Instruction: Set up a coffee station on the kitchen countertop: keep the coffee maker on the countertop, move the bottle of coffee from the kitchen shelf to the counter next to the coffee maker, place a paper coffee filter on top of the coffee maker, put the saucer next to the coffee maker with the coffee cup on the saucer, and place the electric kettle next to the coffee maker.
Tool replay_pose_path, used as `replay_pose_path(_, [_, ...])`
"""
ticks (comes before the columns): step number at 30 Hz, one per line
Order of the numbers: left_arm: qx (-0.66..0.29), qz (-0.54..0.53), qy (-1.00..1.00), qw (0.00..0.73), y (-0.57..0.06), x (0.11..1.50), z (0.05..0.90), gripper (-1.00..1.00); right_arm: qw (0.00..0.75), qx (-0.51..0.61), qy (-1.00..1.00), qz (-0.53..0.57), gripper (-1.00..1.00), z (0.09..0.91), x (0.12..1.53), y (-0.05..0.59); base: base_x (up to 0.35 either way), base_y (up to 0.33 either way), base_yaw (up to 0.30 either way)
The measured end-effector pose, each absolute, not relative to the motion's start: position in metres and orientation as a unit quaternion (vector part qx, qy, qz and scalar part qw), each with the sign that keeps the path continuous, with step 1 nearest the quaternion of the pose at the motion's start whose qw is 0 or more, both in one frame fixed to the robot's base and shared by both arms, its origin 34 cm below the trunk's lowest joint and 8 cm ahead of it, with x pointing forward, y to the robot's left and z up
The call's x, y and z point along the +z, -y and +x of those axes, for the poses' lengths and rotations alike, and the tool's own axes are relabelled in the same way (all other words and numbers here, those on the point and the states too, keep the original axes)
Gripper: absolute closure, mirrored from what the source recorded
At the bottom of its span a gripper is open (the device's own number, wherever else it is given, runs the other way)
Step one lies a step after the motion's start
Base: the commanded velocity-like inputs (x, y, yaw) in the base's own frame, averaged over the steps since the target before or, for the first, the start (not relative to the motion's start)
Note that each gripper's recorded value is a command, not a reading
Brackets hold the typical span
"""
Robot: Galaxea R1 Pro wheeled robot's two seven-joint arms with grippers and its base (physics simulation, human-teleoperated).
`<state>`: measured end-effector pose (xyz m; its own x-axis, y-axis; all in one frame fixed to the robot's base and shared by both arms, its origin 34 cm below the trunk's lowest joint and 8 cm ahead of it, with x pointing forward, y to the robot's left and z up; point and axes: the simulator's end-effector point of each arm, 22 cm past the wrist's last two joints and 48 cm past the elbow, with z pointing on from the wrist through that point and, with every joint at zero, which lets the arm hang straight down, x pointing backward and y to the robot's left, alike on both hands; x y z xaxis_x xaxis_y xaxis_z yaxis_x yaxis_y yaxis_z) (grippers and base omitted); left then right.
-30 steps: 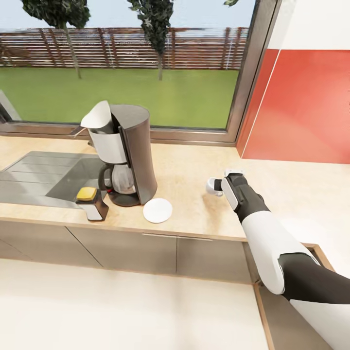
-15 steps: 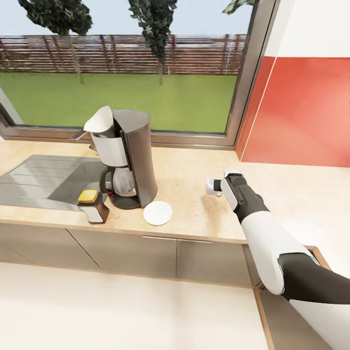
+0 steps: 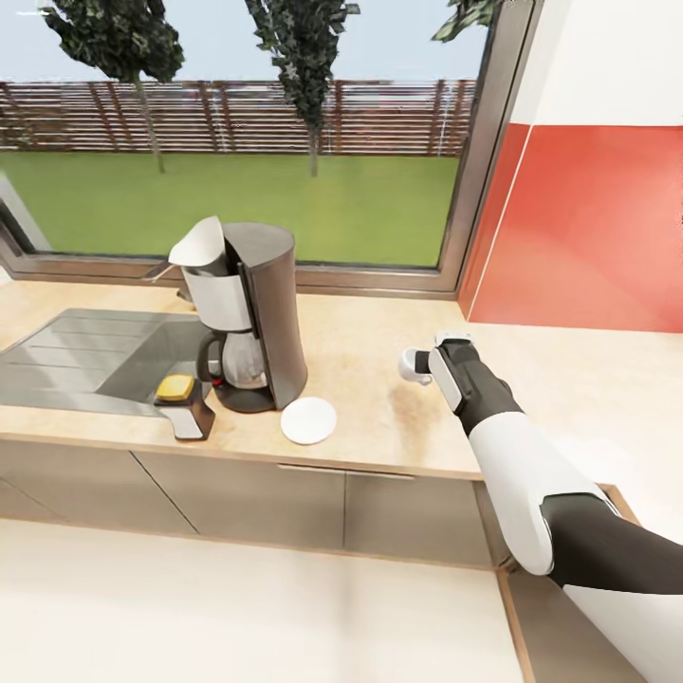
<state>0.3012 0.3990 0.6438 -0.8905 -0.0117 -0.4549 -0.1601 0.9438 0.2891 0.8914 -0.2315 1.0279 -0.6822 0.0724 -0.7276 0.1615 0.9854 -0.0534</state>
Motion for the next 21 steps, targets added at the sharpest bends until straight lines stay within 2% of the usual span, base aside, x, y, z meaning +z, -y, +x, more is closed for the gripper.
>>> replay_pose_path(21, [0.163, -0.051, -0.955, 0.243, -0.402, 0.65, 0.309, -1.0, 0.407, -0.055, -0.91, 0.064, 1.0, 0.89, 1.052, 0.23, 0.0, 0.0, 0.0])
